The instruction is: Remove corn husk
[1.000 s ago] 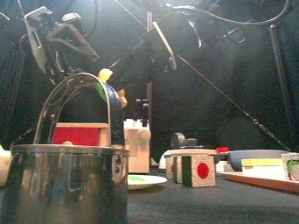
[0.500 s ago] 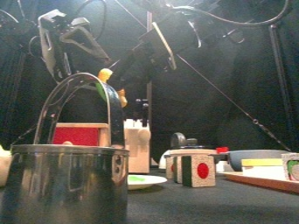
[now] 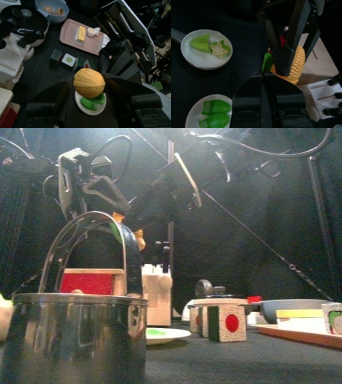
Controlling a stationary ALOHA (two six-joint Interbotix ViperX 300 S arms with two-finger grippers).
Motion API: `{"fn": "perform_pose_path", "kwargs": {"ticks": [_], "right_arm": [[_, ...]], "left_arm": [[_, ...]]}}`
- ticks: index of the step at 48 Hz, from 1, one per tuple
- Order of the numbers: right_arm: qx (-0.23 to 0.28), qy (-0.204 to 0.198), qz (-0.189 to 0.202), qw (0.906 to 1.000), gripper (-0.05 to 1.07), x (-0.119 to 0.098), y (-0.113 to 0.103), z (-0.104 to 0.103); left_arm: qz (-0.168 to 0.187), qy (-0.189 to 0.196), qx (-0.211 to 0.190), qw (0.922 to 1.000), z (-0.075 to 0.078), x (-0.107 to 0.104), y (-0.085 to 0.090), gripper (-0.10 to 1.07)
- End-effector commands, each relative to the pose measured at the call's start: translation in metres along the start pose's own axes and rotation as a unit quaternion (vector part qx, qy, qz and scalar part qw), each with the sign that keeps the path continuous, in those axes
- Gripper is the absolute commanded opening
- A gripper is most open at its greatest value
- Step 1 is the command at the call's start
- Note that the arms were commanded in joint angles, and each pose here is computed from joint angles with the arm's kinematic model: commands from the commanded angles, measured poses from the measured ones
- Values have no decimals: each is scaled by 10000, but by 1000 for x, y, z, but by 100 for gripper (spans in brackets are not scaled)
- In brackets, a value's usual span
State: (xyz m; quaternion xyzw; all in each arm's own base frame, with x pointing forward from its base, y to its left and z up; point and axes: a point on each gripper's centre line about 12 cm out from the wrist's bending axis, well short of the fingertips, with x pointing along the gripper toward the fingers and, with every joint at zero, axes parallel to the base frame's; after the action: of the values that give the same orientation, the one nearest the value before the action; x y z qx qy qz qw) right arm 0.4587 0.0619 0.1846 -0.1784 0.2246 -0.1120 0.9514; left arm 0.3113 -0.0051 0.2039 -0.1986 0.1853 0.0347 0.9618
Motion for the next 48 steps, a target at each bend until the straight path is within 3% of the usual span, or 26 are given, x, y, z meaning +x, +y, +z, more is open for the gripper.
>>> {"fn": "perform_pose_path", "kwargs": {"ticks": [1, 10, 48], "right_arm": [[134, -279, -92, 9995, 38, -9, -12, 23], [152, -274, -86, 9995, 38, -10, -12, 23], [138, -300, 290, 9990, 37, -17, 13, 27]], "left_arm": [[-39, -150, -2, 9999, 10, 1, -3, 76], [-15, -185, -16, 9998, 11, -2, -1, 66], [116, -268, -134, 9995, 9, -14, 10, 65]]}}
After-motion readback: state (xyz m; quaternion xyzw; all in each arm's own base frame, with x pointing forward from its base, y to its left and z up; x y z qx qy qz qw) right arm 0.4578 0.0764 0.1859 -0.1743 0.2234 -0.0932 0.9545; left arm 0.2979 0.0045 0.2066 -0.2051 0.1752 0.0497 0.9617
